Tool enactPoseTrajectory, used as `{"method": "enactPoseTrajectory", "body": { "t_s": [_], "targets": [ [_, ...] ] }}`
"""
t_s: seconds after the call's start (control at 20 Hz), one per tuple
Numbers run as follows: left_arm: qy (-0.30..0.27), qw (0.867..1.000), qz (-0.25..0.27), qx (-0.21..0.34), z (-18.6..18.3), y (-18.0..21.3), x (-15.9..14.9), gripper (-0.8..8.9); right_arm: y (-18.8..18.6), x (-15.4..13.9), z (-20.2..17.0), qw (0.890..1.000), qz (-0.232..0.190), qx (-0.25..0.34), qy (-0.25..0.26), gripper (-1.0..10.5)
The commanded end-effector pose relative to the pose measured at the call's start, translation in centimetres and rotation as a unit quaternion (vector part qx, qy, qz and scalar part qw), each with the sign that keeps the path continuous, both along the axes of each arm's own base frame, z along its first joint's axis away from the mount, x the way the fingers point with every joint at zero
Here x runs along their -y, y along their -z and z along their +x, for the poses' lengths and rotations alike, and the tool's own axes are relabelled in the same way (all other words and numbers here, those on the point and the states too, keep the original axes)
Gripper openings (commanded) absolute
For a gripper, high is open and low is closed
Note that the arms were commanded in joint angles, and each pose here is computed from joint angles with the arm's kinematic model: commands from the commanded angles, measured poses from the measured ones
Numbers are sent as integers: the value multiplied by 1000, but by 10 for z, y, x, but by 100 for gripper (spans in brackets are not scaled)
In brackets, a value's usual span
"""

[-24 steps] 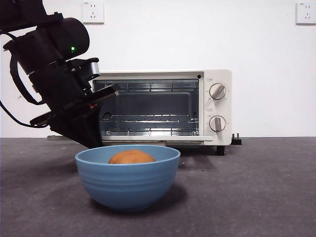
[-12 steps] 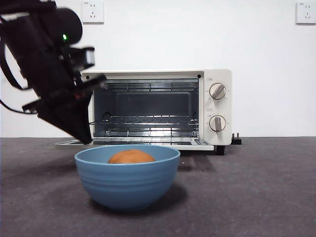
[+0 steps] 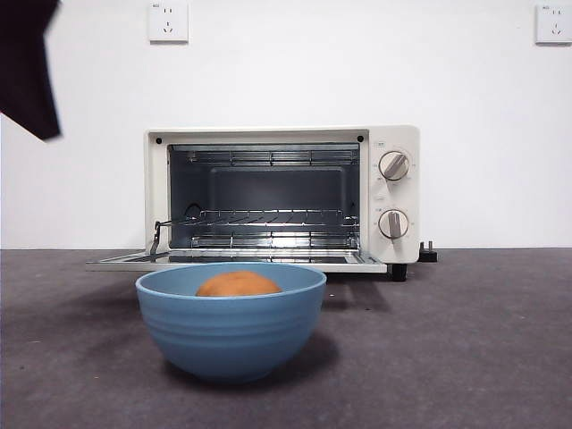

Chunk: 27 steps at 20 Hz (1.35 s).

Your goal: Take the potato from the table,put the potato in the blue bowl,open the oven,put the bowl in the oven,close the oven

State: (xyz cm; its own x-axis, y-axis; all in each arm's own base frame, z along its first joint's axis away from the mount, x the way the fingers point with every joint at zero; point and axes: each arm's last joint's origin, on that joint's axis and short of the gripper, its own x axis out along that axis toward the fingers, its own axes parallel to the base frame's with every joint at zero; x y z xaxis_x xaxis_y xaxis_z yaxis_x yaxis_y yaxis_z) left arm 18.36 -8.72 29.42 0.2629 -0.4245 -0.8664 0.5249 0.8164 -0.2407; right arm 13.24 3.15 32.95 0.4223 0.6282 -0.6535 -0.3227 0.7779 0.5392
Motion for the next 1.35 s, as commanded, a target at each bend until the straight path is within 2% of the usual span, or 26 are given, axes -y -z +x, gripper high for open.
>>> {"method": "enactPoseTrajectory", "body": {
  "t_s": [0.05, 0.2, 0.35, 0.5, 0.6, 0.7, 0.9, 1.35],
  "targets": [
    [6, 1000, -3, 7, -14, -8, -5, -6, 5, -19, 13, 1000, -7, -21, 4, -3],
    [6, 1000, -5, 13, -32, -17, -13, -6, 15, -61, 29, 999, -42, -25, -17, -3],
    [6, 1000, -3, 7, -44, -21, -18, -6, 35, -108, 46, 996, -57, -45, -53, -2],
    [6, 1000, 6, -13, -53, -21, -22, -6, 60, -143, 64, 987, -111, -92, -65, 7],
    [5, 1000, 7, -8, -57, -23, -24, -6, 73, -159, 74, 979, -167, -100, -54, 144],
    [5, 1000, 2, 4, -59, -25, -24, -6, 80, -170, 82, 974, -190, -113, -54, 287],
    [5, 1000, -3, 16, -59, -27, -25, -6, 93, -182, 96, 968, -204, -136, -57, 423],
    [6, 1000, -8, 28, -57, -28, -24, -6, 122, -192, 105, 956, -229, -172, -64, 405]
  ]
}}
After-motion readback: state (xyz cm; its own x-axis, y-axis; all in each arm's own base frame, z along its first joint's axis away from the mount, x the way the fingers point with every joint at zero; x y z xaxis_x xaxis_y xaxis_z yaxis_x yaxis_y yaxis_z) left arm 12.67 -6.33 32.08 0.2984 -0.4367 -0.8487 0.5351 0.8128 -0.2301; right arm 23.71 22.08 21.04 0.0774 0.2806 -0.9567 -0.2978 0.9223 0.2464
